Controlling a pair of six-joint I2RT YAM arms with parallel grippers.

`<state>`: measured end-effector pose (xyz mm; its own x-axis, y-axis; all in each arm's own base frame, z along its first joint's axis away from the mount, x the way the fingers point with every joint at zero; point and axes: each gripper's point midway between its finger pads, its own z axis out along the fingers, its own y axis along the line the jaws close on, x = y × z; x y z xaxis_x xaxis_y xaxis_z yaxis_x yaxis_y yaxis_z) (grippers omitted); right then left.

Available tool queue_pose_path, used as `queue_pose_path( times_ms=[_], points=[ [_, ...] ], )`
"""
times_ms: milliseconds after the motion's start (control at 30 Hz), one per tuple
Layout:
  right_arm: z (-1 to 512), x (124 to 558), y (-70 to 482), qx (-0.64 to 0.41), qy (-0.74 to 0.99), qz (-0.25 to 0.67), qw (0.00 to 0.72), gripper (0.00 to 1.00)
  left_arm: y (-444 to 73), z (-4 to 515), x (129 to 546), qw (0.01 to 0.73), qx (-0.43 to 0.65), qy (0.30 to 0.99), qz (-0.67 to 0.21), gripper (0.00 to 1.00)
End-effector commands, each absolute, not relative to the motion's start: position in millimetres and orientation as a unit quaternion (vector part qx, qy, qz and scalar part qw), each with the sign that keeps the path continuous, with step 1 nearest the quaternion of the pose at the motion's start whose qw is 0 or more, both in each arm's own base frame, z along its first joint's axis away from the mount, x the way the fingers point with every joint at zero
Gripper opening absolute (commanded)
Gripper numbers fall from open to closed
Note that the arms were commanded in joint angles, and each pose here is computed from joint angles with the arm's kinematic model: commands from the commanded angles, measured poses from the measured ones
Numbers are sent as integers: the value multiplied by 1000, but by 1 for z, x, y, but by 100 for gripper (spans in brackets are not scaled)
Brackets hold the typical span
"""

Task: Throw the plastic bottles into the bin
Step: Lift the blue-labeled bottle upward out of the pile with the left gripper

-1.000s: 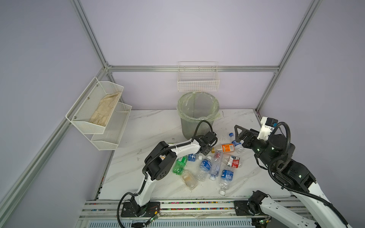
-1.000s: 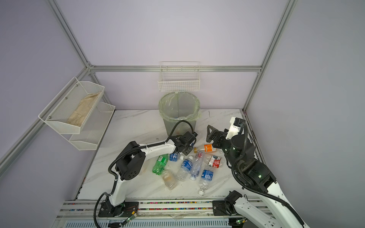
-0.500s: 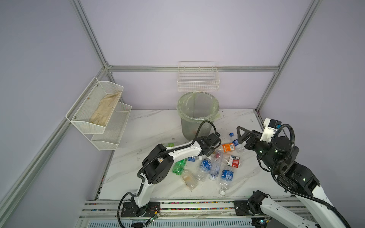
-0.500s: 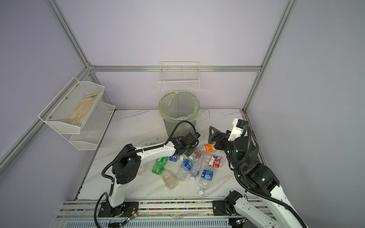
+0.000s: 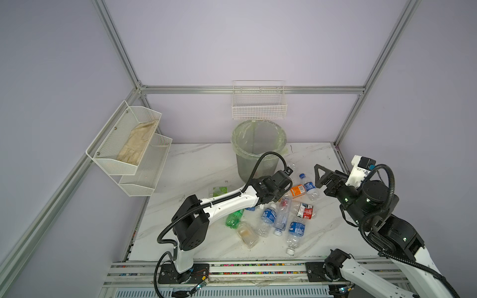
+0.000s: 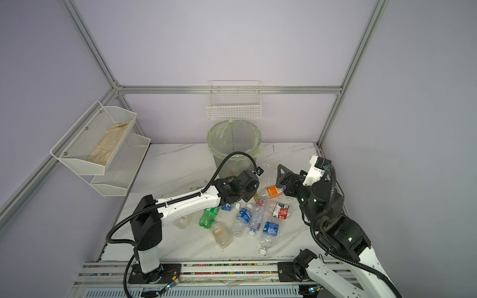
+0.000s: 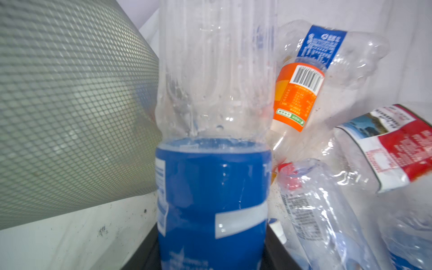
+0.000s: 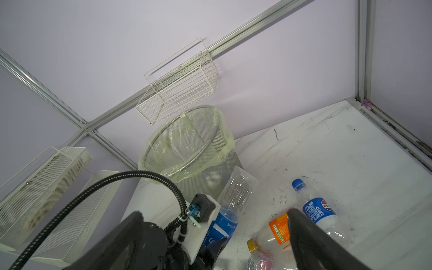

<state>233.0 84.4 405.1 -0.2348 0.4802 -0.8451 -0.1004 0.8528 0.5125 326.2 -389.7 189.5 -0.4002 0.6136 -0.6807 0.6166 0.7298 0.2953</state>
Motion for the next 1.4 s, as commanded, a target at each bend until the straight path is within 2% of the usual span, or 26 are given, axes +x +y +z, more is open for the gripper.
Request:
queue_pose_path(
  times_ms=[0,267,533,967,1200,1367],
  points=[
    [411,229,75,142,743,236,611,97,-390,235,314,450,375,811,-10,45],
    [414,228,72,151,739,236,613,97,-385,299,288,503,374,778,-33,44],
    [412,228,71,156,739,236,611,97,-352,382,271,577,324,744,-87,43],
    [411,233,74,157,742,233,609,97,-233,503,228,722,165,648,-177,44],
    [412,235,76,157,742,233,608,97,-166,533,203,772,86,595,-206,45],
    [412,237,78,157,742,234,607,97,-151,534,198,782,70,584,-203,45]
  ],
)
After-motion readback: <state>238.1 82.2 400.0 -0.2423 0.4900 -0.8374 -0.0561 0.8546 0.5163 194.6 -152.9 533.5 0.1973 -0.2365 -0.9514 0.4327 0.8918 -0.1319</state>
